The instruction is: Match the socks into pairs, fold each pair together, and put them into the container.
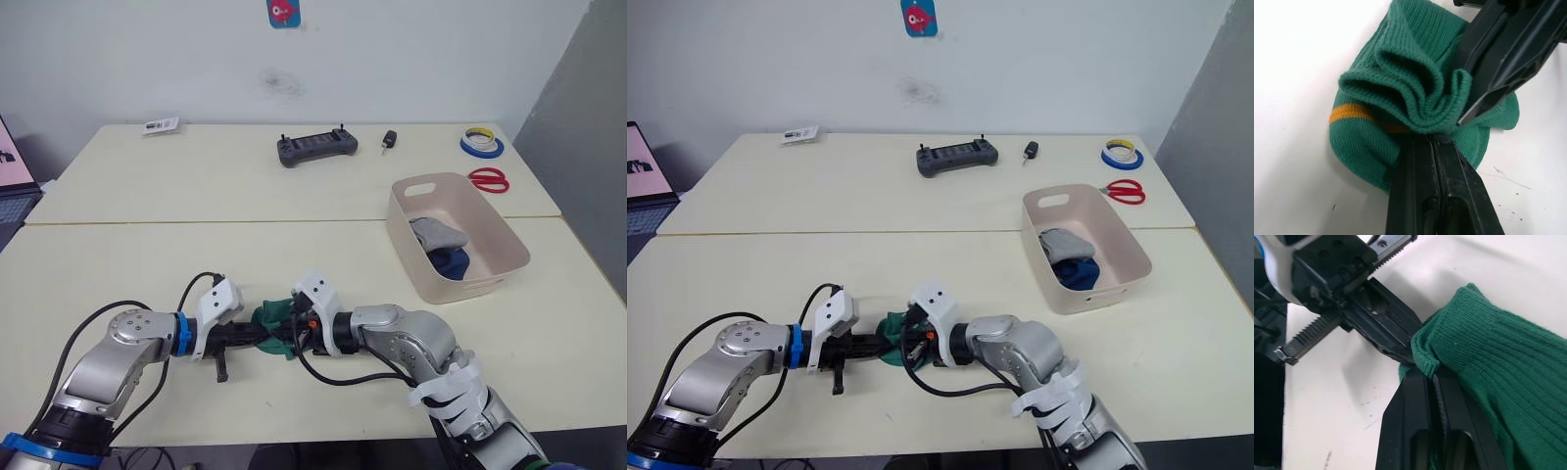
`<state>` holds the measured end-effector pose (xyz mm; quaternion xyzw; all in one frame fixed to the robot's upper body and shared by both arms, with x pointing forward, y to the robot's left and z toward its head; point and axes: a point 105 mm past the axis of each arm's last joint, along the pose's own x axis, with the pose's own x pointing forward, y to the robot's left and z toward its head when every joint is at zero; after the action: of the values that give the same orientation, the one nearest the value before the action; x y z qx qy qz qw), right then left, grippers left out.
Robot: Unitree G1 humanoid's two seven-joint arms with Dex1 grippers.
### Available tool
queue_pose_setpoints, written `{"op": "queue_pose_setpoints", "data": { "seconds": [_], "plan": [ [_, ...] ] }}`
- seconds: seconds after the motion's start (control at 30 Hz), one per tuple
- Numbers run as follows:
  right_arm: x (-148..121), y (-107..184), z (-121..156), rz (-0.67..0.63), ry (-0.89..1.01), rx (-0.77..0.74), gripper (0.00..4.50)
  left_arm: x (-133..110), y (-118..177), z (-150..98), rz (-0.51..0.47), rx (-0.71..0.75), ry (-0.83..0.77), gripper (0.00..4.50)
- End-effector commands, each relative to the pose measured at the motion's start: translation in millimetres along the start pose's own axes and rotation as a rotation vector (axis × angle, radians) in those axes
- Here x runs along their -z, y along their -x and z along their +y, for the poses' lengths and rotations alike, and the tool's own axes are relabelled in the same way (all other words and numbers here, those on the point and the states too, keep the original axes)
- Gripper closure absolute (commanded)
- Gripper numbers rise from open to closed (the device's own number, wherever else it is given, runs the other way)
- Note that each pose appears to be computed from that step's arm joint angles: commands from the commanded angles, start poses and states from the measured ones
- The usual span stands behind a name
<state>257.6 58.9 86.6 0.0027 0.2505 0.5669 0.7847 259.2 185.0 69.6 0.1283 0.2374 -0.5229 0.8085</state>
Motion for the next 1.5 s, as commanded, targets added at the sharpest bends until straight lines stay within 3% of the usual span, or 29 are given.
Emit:
{"op": "queue_pose_setpoints", "data": {
  "seconds": [0.03,0.07,0.27,0.47,0.67,0.77,0.97,1.17,1.27,1.5],
  "plan": [
    [-13,6,4,-0.050,0.036,-0.010,3.95,22,-1,-2,0.059,-0.006,0.066,4.50],
    [-16,9,6,-0.054,0.043,-0.015,3.80,22,-1,-1,0.059,-0.006,0.067,4.50],
    [-24,28,6,-0.058,0.071,-0.005,1.70,22,-3,1,0.051,-0.012,0.071,4.50],
    [-23,66,2,-0.035,0.131,0.013,1.70,21,-5,3,0.039,-0.019,0.074,4.50],
    [-31,99,-2,-0.095,0.206,0.062,1.70,20,-4,4,0.021,-0.027,0.080,4.50],
    [-24,100,-14,-0.084,0.255,0.135,2.32,17,-2,4,-0.002,-0.027,0.084,4.50],
    [-12,69,-10,-0.072,0.349,0.076,4.43,-3,13,2,-0.074,-0.011,0.097,4.50],
    [-5,42,-3,-0.058,0.368,-0.043,4.47,-13,45,9,-0.051,-0.029,0.101,4.50],
    [5,25,0,-0.017,0.394,-0.088,4.47,-23,64,23,-0.028,-0.073,0.058,4.50],
    [11,20,-6,0.021,0.483,-0.077,4.47,-62,34,2,-0.109,0.059,-0.046,4.50]
  ]
}}
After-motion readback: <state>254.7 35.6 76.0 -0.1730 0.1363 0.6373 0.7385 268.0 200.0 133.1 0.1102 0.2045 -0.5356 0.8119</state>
